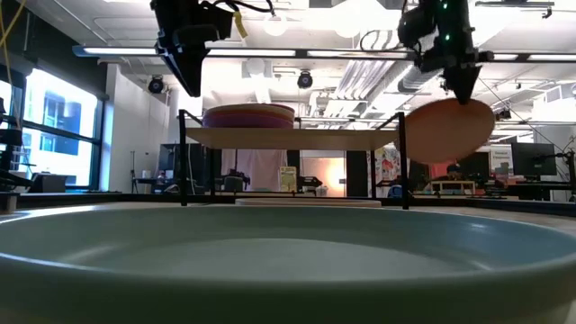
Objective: Place and stack plates onto a shelf
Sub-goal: Put the brown plate on the shelf
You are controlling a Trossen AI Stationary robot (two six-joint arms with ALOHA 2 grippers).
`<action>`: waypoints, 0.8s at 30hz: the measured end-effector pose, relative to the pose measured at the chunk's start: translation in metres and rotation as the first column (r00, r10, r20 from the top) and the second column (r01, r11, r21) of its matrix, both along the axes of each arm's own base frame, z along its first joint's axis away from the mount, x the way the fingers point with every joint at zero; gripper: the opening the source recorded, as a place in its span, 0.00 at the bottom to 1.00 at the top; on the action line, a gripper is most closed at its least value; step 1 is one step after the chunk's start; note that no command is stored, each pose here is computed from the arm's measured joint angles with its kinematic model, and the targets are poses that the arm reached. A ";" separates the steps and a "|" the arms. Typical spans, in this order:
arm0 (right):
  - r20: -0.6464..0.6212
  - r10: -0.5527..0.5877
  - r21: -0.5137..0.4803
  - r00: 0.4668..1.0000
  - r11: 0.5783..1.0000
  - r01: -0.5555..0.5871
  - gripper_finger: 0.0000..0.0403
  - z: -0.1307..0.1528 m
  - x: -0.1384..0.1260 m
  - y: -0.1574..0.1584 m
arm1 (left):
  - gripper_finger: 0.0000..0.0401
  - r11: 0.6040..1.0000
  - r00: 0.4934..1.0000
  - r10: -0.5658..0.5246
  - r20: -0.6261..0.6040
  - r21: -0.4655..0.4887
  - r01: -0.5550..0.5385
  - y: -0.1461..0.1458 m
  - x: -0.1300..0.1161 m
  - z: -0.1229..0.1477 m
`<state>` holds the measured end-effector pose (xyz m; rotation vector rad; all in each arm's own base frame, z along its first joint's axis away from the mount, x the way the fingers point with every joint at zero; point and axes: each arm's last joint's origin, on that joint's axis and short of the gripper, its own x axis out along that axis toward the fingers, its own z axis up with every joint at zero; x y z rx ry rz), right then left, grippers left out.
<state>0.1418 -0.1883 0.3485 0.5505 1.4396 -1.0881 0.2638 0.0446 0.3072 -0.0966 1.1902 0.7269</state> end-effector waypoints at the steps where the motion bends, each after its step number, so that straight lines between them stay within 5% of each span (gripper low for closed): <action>1: 0.014 -0.002 -0.016 1.000 1.000 0.002 0.00 0.004 -0.001 0.003 | 0.25 1.000 1.000 0.001 0.000 0.002 -0.001 0.000 0.000 0.000; 24: 0.180 -0.049 -0.202 0.982 0.976 0.086 0.00 0.052 -0.027 0.039 | 0.25 1.000 0.999 -0.013 0.033 0.012 0.013 0.001 0.004 0.001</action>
